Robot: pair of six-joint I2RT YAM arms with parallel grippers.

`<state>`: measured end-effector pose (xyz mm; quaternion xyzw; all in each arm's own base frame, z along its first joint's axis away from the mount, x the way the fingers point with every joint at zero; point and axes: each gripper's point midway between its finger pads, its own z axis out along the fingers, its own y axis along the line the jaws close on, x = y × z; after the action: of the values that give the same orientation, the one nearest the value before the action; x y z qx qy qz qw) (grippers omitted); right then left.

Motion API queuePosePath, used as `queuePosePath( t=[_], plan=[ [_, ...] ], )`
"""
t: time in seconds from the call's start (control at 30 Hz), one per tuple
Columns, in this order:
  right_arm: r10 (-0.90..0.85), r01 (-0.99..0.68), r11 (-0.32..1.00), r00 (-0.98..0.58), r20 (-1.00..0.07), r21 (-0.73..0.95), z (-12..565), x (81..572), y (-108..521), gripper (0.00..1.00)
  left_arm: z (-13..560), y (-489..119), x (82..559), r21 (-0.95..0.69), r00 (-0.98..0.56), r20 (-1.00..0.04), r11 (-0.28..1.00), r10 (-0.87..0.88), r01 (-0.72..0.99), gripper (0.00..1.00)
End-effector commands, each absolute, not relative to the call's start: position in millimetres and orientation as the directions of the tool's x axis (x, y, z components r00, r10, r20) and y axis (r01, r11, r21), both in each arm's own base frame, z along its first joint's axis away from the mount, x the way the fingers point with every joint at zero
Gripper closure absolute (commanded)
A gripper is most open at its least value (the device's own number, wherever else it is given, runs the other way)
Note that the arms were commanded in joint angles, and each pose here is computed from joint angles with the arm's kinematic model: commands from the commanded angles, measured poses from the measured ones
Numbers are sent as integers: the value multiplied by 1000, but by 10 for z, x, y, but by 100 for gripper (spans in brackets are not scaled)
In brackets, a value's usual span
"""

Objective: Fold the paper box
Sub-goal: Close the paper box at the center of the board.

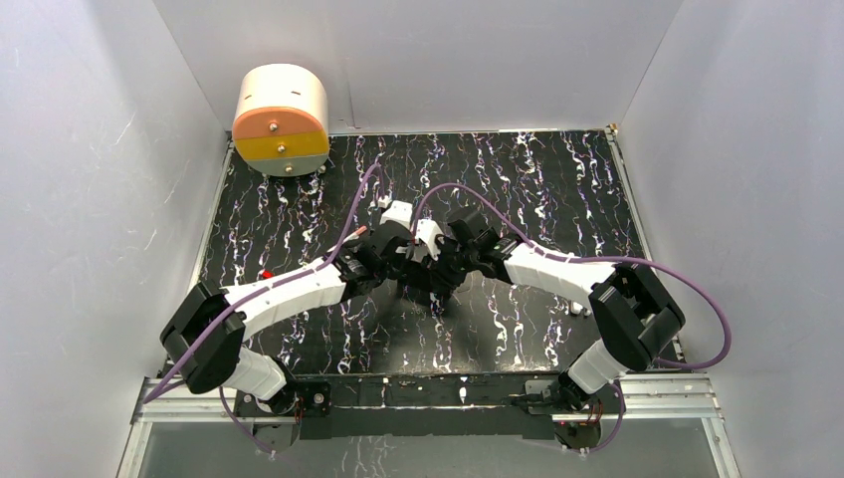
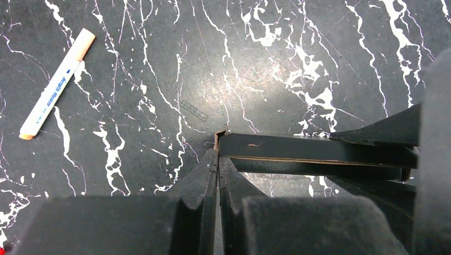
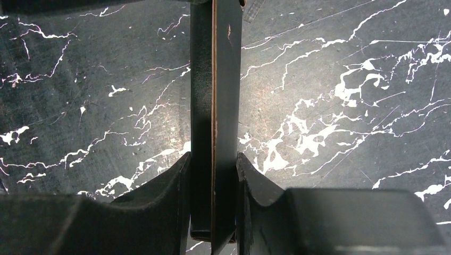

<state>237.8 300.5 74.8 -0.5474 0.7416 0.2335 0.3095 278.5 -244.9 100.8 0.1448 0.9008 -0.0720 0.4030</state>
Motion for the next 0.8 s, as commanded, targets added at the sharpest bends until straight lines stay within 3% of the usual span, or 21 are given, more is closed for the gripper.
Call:
queuePosePath(
  t=[0.0,0.4,0.6,0.77],
  plan=[
    [-595,-951,304,-152,-789,-47,1079,2520,3196,61,655,-2389,2516,40,-684,-667,932,294,361,100],
    [-494,-862,502,-222,-841,-67,1571,2625,2981,22,562,-2325,2510,67,-709,-643,943,290,325,100],
    [-439,-764,637,-247,-864,-105,1756,2625,2631,22,561,-2371,2508,57,-718,-633,942,290,330,100],
    [-484,-730,670,-291,-825,-135,1515,2599,2437,39,548,-2398,2505,54,-724,-623,940,295,337,100]
  ],
)
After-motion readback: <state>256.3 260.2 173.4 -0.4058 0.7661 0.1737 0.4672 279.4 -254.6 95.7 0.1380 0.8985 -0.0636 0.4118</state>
